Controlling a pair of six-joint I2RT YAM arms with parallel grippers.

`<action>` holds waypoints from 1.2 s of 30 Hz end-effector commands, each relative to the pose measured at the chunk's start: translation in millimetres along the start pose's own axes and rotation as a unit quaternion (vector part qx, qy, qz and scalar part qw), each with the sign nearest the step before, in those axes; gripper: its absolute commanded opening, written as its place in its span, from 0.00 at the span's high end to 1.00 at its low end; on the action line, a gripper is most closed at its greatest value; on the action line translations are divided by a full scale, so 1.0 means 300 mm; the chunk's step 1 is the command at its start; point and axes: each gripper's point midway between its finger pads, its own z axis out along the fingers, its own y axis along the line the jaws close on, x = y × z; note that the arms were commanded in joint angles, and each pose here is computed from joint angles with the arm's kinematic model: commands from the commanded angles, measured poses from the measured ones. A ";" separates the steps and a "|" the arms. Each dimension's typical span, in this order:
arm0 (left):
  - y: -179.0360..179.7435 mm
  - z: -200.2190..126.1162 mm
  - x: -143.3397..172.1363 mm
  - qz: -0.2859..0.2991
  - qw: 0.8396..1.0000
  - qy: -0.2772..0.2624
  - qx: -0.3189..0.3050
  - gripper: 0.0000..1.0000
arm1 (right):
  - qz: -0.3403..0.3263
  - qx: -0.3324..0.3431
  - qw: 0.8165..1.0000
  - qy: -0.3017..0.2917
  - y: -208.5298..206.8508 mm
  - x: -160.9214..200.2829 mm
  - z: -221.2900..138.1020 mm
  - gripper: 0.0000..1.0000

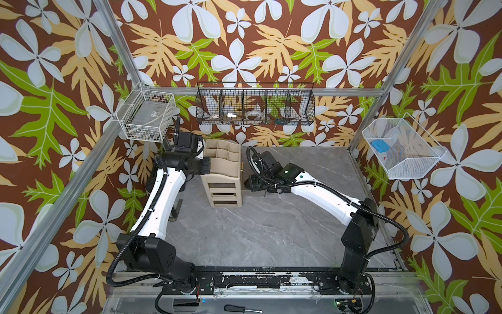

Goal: Take the mice out of the drawer
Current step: Adjust the mouse in the drawer.

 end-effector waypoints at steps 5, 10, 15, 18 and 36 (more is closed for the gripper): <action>0.015 -0.016 0.110 0.000 1.000 0.028 -0.008 0.95 | 0.062 0.015 0.998 0.024 -0.037 0.008 0.055 0.66; 0.027 -0.022 0.105 -0.008 0.999 0.033 -0.019 0.97 | 0.088 0.009 0.995 0.052 -0.021 0.087 0.105 0.73; 0.005 -0.043 0.061 -0.005 1.000 0.018 -0.003 1.00 | 0.101 0.009 0.993 0.066 -0.020 0.101 0.155 0.75; 0.004 -0.030 0.064 -0.003 1.000 0.024 -0.001 1.00 | 0.108 0.011 0.991 0.075 -0.033 0.096 0.192 0.76; 0.001 -0.005 0.052 0.001 1.000 0.025 0.000 1.00 | 0.106 0.010 0.994 -0.023 -0.028 -0.159 0.238 0.76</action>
